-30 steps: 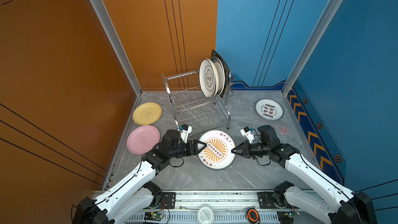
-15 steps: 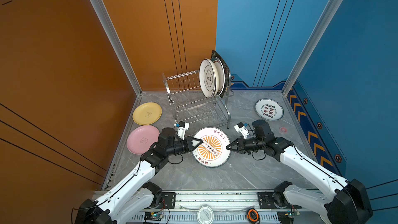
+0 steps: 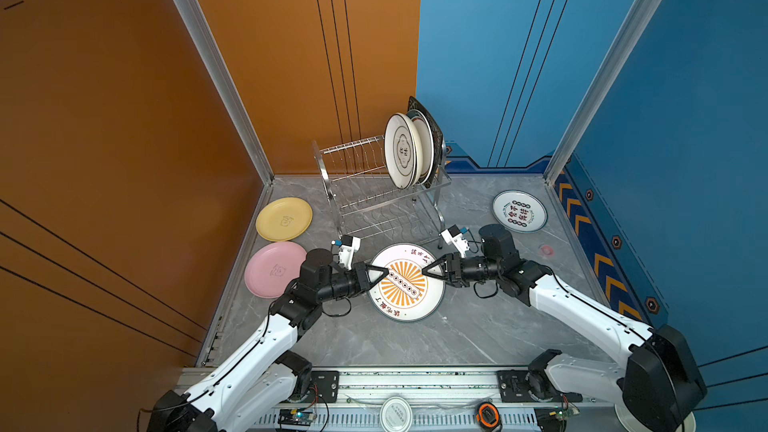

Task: Load the plates into the dish rack
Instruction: 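Grip the sunburst plate's edge with the right gripper while the left gripper braces it, then lift the sunburst plate upright and carry it to the rack with the right gripper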

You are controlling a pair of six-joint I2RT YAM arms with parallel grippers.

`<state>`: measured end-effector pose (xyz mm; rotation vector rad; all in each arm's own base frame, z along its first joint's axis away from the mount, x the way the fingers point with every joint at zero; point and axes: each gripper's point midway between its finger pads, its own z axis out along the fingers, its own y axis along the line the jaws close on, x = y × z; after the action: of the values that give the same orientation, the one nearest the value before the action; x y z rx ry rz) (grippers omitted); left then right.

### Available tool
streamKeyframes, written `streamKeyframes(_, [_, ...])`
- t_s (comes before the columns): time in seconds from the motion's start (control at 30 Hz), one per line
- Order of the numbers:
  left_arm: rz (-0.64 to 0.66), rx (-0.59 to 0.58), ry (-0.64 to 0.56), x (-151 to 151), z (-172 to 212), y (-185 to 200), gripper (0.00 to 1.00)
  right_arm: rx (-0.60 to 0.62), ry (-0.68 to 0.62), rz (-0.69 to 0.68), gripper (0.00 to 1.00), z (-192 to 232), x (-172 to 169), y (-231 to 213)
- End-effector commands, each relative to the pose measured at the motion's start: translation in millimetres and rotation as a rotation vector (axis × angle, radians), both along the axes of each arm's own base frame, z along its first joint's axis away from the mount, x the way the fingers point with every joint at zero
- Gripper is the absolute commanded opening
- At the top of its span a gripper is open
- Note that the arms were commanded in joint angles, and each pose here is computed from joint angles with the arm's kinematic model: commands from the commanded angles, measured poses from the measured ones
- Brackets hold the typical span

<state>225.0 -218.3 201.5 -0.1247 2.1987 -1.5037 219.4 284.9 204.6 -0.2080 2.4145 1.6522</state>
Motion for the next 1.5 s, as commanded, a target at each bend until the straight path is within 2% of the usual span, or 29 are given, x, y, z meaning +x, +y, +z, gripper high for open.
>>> streamKeyframes(0.0, [-0.02, -0.056, -0.055, -1.3, 22.0, -1.9, 0.0, 0.075, -0.045, 0.027, 0.45, 20.6, 3.6, 13.3])
streamKeyframes(0.13, [-0.008, -0.059, -0.06, -0.5, 24.4, -0.4, 0.0, 0.087, -0.042, 0.036, 0.35, 21.6, 2.8, 16.1])
streamKeyframes(0.43, [0.016, -0.056, -0.063, 2.0, 24.8, 3.4, 0.0, 0.1, -0.037, 0.049, 0.04, 26.6, 0.2, 16.3])
streamKeyframes(0.47, [0.015, -0.053, -0.063, 2.2, 24.3, 3.7, 0.02, 0.101, -0.038, 0.048, 0.01, 27.2, 0.8, 16.1])
streamKeyframes(0.53, [0.017, -0.042, -0.064, 2.8, 24.2, 4.7, 0.15, 0.099, -0.041, 0.036, 0.0, 30.2, 3.6, 15.1])
streamKeyframes(0.6, [0.022, -0.017, -0.062, 3.0, 23.1, 7.3, 0.33, 0.079, -0.043, 0.016, 0.0, 31.6, 7.3, 11.0])
streamKeyframes(0.67, [0.035, 0.018, -0.065, 3.2, 23.4, 12.6, 0.56, 0.022, -0.059, -0.01, 0.0, 32.3, 11.3, 4.0])
streamKeyframes(0.77, [0.077, 0.067, -0.06, 5.3, 23.0, 25.8, 0.75, -0.06, -0.086, -0.052, 0.0, 38.7, 16.2, -7.6])
streamKeyframes(0.9, [0.156, 0.148, -0.025, 6.1, 17.2, 49.6, 0.93, -0.184, -0.126, -0.14, 0.0, 48.9, 25.1, -28.5])
streamKeyframes(1.0, [0.203, 0.205, -0.009, 4.9, 13.4, 64.8, 1.0, -0.266, -0.171, -0.195, 0.0, 63.4, 28.4, -42.4])
streamKeyframes(1.2, [0.251, 0.276, 0.009, 1.4, 5.3, 81.8, 0.98, -0.453, -0.275, -0.301, 0.0, 100.0, 30.6, -70.1])
streamKeyframes(1.37, [0.254, 0.306, 0.014, 2.3, 1.6, 85.0, 0.98, -0.538, -0.37, -0.333, 0.0, 138.7, 27.8, -72.4])
streamKeyframes(1.47, [0.251, 0.32, 0.017, 2.7, -0.8, 85.8, 0.98, -0.547, -0.419, -0.338, 0.0, 162.2, 24.9, -65.2])
